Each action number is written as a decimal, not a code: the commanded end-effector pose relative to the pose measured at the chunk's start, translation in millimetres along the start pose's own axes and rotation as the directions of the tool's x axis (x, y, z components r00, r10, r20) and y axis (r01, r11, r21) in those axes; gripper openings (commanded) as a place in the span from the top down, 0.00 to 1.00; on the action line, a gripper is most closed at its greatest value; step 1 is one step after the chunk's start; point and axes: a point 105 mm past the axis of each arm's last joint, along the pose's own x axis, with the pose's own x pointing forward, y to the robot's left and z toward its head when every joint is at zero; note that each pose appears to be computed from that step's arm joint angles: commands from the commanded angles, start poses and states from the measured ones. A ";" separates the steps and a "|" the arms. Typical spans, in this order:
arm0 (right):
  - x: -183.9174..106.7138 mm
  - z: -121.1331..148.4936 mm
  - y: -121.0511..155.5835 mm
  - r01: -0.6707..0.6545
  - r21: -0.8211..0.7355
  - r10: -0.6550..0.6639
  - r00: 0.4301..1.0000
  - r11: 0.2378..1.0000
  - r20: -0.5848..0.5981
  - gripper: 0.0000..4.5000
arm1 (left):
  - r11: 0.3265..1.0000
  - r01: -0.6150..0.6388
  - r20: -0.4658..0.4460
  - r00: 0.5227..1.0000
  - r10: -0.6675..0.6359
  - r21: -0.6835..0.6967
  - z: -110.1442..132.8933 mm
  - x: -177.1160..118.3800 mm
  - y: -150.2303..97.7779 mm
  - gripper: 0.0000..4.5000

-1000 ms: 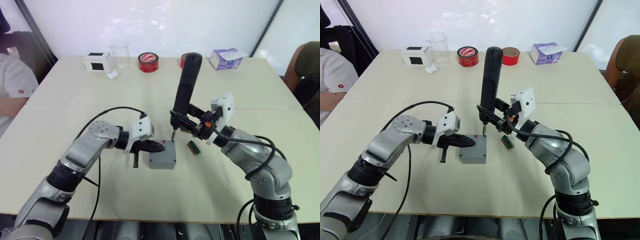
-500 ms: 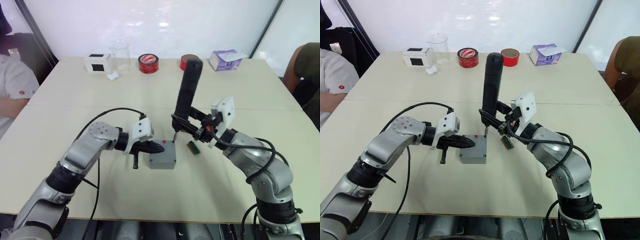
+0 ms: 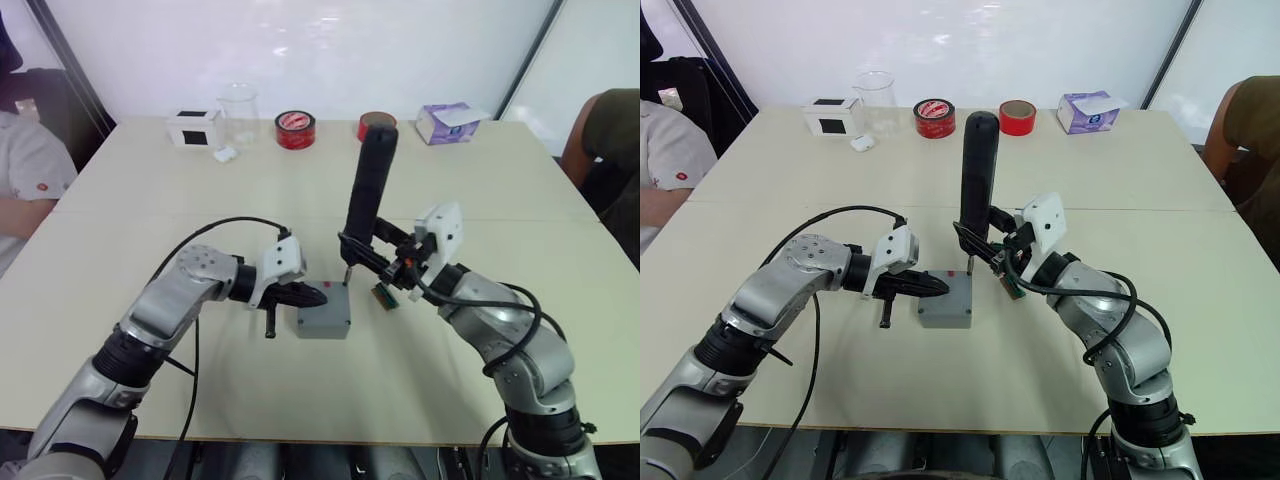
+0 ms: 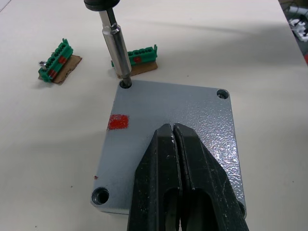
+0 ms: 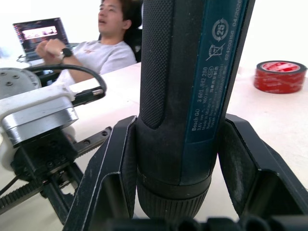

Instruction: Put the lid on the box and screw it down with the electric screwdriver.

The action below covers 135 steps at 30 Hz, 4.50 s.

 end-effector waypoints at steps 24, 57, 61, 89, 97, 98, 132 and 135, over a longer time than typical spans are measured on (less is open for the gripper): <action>0.9 -42.9 -4.5 0.115 0.024 -0.111 0.985 0.993 -0.130 0.59 | 1.000 -0.005 -0.052 0.999 0.004 -0.028 -17.6 3.2 -6.7 1.00; 9.5 -44.4 9.2 0.141 0.020 -0.139 0.986 0.990 -0.087 0.59 | 0.999 -0.015 -0.076 0.997 0.012 -0.042 -26.2 7.5 -10.8 1.00; 6.3 -59.2 4.6 0.185 0.027 -0.180 0.973 0.982 -0.148 0.59 | 0.998 -0.011 -0.078 0.997 0.007 -0.057 -30.3 7.9 -14.3 1.00; 0.9 -61.8 12.7 0.189 0.068 -0.179 0.974 0.980 -0.135 0.59 | 0.997 -0.011 -0.085 0.996 0.005 -0.070 -41.3 9.4 -18.3 1.00; -4.1 12.9 5.2 0.092 -0.033 -0.091 0.995 0.995 0.049 0.59 | 0.998 -0.003 -0.082 0.997 -0.003 -0.068 -42.4 12.9 -17.6 1.00; -6.2 24.8 6.5 0.063 -0.040 -0.060 0.996 0.997 0.067 0.59 | 0.998 -0.001 -0.081 0.997 -0.004 -0.069 -43.1 12.9 -18.1 1.00; -148.5 -44.4 -118.5 0.612 0.328 0.010 0.463 0.720 -0.886 0.59 | 0.988 0.103 0.151 0.985 -0.085 -0.117 36.2 -31.1 -50.9 1.00; -147.4 -50.0 -119.8 0.620 0.311 0.005 0.444 0.721 -0.896 0.59 | 0.988 0.089 0.151 0.986 -0.070 -0.125 35.2 -32.1 -48.0 1.00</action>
